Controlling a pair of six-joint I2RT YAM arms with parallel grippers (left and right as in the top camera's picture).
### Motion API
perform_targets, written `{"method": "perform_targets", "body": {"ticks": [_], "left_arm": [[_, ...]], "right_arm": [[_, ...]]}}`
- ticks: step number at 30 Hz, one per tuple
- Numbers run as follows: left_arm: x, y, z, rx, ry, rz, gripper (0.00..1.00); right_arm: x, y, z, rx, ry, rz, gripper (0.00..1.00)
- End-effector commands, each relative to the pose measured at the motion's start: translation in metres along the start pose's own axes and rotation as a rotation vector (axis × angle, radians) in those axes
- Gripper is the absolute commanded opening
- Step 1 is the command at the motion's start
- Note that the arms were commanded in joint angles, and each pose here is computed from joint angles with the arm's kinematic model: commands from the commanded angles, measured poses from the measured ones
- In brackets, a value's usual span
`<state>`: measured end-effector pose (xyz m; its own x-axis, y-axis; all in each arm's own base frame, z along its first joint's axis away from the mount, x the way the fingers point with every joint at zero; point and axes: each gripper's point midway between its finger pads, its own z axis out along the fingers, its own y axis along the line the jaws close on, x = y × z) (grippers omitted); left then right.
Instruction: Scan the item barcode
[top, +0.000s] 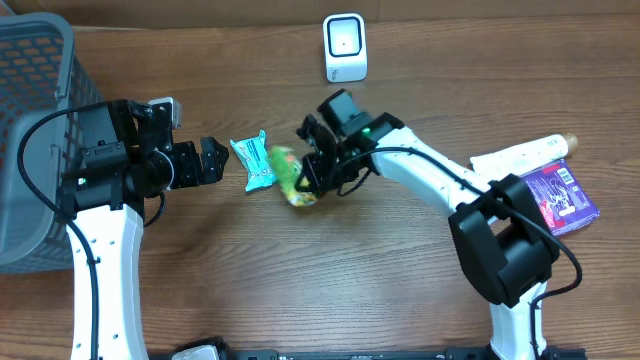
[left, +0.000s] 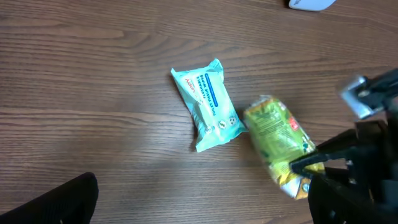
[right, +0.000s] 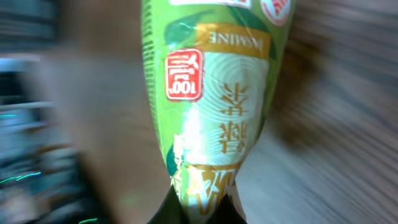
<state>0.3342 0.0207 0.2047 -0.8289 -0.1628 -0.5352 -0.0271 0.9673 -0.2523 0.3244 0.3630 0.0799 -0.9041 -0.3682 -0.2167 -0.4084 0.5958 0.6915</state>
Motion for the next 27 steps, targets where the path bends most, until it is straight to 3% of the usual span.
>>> {"method": "perform_targets", "body": {"ticks": [1,6,10,11,16,17,22,27], "left_arm": [[-0.006,-0.004,-0.006,0.012,-0.022,0.020,1.00],[-0.006,-0.004,-0.006,0.011,-0.022,0.020,1.00],[-0.006,-0.004,-0.006,0.012,-0.022,0.021,1.00],[-0.006,-0.004,-0.006,0.012,-0.022,0.021,1.00],[-0.006,-0.004,-0.006,0.012,-0.022,0.020,1.00],[-0.006,-0.004,-0.006,0.012,-0.022,0.021,1.00],[-0.006,-0.004,-0.006,0.012,-0.022,0.020,1.00],[-0.006,-0.004,-0.006,0.012,-0.022,0.020,1.00]], "right_arm": [[0.010,0.017,-0.020,-0.301,0.038,0.134,0.04],[0.022,-0.033,-0.011,-0.258,-0.006,0.343,0.04],[0.028,-0.057,-0.012,-0.223,-0.035,0.397,0.04],[0.028,-0.059,-0.012,-0.213,-0.038,0.402,0.09],[0.022,-0.069,-0.019,-0.118,-0.074,0.318,0.78],[0.020,-0.073,-0.024,-0.065,-0.083,0.304,1.00],[0.014,-0.090,-0.066,0.266,-0.107,0.230,1.00],[0.004,-0.074,-0.098,0.410,-0.117,0.095,1.00]]}}
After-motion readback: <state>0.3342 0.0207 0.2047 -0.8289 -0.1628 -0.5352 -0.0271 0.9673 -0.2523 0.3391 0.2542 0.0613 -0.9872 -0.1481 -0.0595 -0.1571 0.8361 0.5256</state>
